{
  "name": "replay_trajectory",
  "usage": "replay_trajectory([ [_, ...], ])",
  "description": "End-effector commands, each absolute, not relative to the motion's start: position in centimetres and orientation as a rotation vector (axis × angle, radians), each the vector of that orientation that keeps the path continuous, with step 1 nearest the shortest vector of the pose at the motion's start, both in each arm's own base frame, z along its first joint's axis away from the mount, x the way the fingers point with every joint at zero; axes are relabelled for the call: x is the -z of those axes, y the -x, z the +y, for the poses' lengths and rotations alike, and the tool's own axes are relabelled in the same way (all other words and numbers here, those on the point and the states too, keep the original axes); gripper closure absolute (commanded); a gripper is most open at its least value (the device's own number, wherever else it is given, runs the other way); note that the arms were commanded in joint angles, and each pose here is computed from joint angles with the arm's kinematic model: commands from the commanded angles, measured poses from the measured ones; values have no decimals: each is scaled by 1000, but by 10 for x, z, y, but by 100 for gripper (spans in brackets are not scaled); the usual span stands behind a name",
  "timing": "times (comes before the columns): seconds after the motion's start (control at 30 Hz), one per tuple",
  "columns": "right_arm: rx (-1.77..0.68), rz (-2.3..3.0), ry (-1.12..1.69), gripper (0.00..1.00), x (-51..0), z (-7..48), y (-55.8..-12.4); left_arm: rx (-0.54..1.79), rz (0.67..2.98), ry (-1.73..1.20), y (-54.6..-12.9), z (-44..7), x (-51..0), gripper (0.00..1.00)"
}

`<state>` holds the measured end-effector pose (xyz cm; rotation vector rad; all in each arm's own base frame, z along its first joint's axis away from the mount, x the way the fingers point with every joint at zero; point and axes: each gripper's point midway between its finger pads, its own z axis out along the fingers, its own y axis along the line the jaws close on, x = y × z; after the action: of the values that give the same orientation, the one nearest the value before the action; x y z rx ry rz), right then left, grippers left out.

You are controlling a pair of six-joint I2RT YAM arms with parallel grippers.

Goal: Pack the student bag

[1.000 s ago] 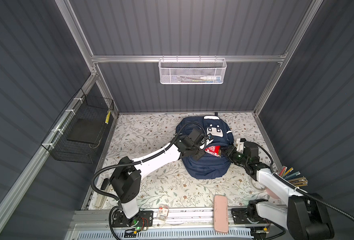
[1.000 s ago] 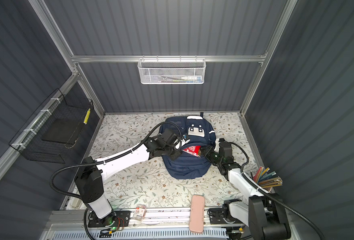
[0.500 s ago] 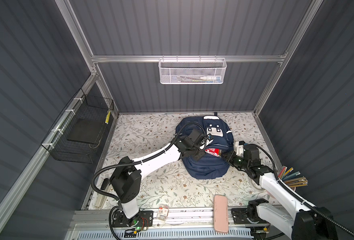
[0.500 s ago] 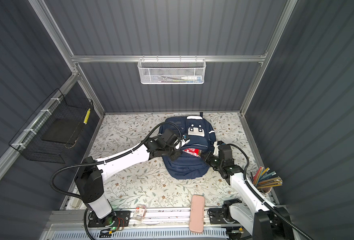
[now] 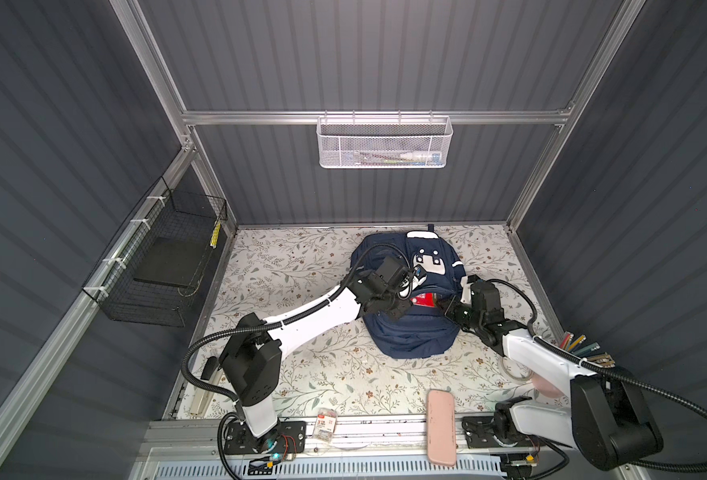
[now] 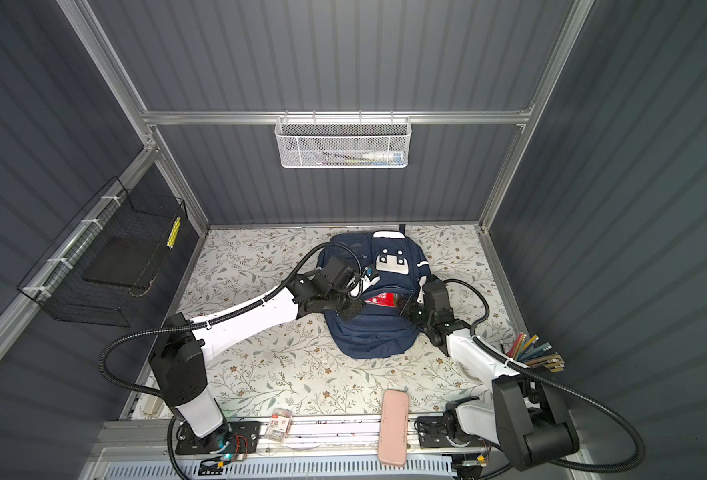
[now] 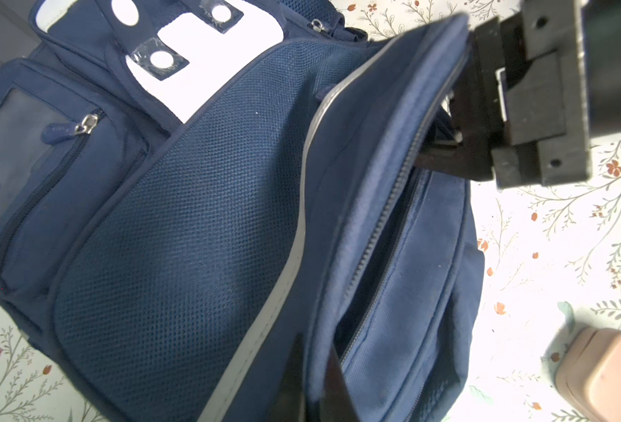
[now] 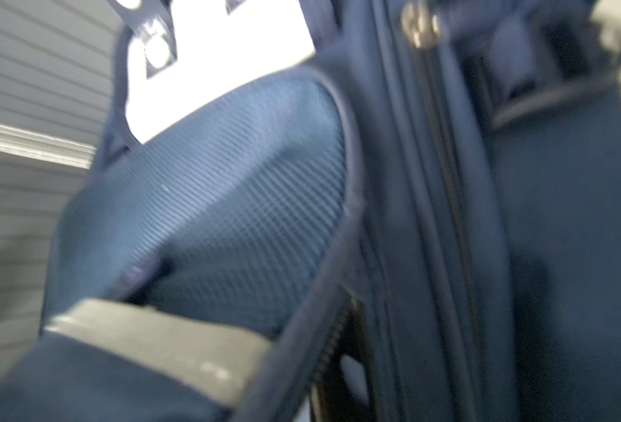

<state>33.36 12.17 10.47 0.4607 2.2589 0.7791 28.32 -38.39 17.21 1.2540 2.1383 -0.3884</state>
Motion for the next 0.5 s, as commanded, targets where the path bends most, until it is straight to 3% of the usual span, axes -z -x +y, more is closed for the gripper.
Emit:
replay_trajectory([
  [0.0,-753,2111,-423,81,-144,122,-356,494,2161,-1280,-263,-392,-178,100],
  [0.2,-681,2163,-435,64,-130,110,-311,407,2230,-1337,-264,-384,-147,95],
  [0.33,-661,2200,-440,62,-120,99,-277,484,2268,-1400,-249,-387,-132,86],
  [0.4,-682,2224,-431,63,-119,100,-263,527,2272,-1428,-241,-388,-132,73],
  [0.47,-705,2248,-421,62,-117,102,-251,556,2258,-1433,-236,-387,-137,53],
])
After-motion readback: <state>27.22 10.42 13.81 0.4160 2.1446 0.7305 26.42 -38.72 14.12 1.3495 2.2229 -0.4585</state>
